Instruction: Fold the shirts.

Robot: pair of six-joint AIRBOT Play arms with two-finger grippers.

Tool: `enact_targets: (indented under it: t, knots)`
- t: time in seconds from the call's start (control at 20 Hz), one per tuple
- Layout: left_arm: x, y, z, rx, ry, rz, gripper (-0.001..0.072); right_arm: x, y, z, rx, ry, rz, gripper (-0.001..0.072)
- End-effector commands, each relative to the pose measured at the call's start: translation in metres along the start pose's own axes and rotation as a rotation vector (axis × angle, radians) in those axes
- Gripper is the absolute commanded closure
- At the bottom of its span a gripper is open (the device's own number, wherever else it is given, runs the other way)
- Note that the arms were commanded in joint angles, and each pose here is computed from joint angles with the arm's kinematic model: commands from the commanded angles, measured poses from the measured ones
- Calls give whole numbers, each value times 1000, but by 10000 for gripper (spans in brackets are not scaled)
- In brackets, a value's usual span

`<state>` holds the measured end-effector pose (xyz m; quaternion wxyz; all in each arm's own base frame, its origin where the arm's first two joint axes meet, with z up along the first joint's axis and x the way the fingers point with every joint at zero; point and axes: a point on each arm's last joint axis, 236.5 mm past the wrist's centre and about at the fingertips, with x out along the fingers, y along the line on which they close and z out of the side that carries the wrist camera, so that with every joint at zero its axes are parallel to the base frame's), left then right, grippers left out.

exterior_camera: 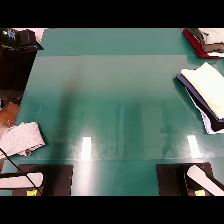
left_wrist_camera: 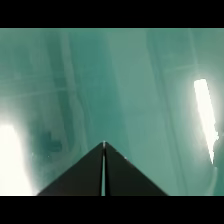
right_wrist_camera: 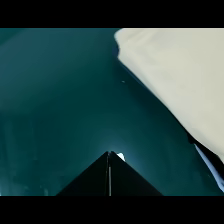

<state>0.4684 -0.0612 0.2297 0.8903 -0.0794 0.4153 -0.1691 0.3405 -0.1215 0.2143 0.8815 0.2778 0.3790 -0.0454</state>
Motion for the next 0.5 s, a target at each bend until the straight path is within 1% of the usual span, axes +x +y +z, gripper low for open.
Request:
enact_targets:
  t: [0.0,0.2,0.45]
  knots:
    - [-1,1,10,1,-44,6,680,5,62,-11,-119,7,109,695]
    - [-1,1,10,1,-42,6,680,18,109,-34,-226,71,193,694]
    - [-1,1,10,1,-43,6,680,31,130,-50,-269,130,236,695]
